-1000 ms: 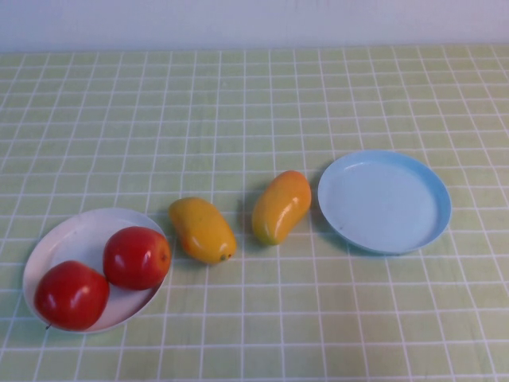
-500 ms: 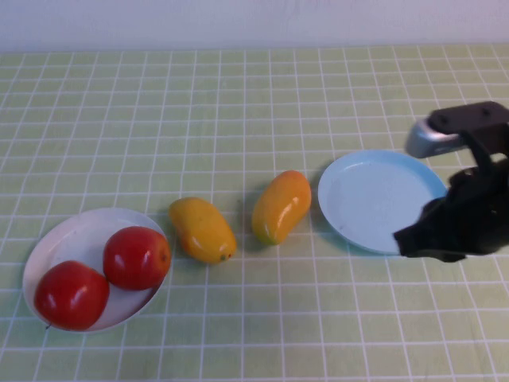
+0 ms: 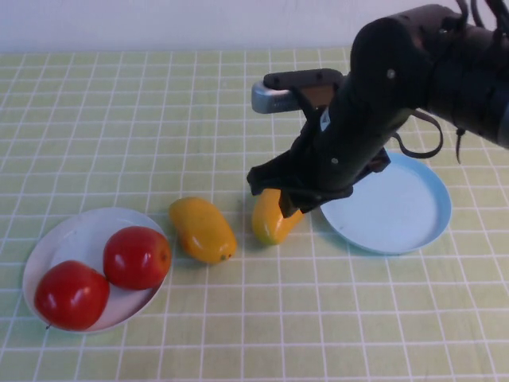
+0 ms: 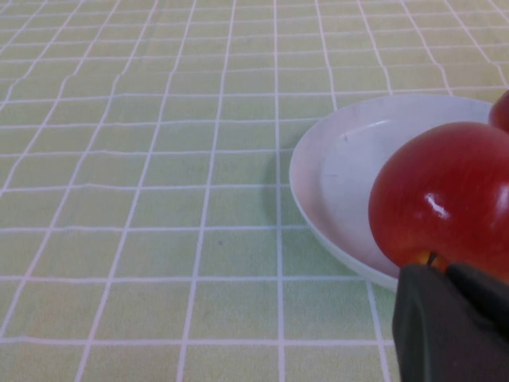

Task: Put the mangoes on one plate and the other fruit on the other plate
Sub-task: Put another type of fruit in the right plate

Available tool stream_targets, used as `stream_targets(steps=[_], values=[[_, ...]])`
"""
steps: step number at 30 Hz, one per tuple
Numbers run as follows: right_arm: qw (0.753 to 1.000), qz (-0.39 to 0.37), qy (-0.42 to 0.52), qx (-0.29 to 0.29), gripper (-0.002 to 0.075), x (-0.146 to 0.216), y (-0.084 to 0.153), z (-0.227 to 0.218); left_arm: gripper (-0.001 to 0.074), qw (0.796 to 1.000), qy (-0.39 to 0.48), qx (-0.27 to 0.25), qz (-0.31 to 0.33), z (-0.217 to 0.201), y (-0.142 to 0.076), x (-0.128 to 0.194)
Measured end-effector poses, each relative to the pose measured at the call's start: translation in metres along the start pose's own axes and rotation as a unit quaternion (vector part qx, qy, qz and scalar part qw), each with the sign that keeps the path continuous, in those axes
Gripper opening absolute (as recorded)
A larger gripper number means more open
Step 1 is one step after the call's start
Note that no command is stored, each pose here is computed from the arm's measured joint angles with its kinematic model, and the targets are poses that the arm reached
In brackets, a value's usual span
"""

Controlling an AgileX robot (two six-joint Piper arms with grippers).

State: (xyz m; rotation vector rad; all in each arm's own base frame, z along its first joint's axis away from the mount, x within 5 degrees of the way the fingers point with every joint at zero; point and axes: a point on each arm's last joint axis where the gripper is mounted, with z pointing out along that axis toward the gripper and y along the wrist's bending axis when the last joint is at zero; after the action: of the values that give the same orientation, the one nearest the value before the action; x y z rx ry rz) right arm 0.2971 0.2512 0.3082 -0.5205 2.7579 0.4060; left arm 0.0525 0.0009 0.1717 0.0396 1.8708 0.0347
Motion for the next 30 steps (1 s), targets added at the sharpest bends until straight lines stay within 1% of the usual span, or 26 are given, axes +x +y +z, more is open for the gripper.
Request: stream_targets(steps=[1,2,5,6,8,12,17,21,25,30], values=[[1.0,0.011,0.002,0.001,0.0178,-0.003,0.001,0.004,0.0001,1.0,0.0,0.0,0.0,0.0,0.0,0.0],[1.0,0.024,0.005,0.002,0.0265,-0.008,0.002,0.01,0.0001,1.0,0.0,0.0,0.0,0.0,0.0,0.0],[0.998,0.066,0.017,0.007,0.0449,-0.016,0.003,0.027,0.0001,1.0,0.0,0.0,-0.001,0.0,0.0,0.0],[0.997,0.08,0.019,0.007,0.05,-0.019,0.003,0.033,0.0001,1.0,0.0,0.0,-0.001,0.0,0.0,0.0],[0.994,0.108,0.026,0.008,0.0557,-0.025,0.004,0.046,0.0001,1.0,0.0,0.0,-0.001,0.0,0.0,0.0],[0.988,0.15,0.04,0.013,0.059,-0.036,0.006,0.068,0.0001,1.0,0.0,0.0,-0.001,0.0,0.0,0.0],[0.981,0.183,0.053,0.028,0.0596,-0.046,0.006,0.084,0.0001,1.0,0.0,0.0,-0.001,0.0,0.0,0.0],[0.979,0.193,0.051,0.042,0.0598,-0.051,0.005,0.087,0.0001,1.0,0.0,0.0,-0.001,0.0,0.0,0.0],[0.973,0.22,0.042,0.052,0.06,-0.052,0.004,0.087,0.0001,1.0,0.0,0.0,-0.001,0.0,0.0,0.0],[0.969,0.242,0.042,0.037,0.0587,-0.053,0.007,0.087,0.0001,1.0,0.0,0.0,-0.001,0.0,0.0,0.0]])
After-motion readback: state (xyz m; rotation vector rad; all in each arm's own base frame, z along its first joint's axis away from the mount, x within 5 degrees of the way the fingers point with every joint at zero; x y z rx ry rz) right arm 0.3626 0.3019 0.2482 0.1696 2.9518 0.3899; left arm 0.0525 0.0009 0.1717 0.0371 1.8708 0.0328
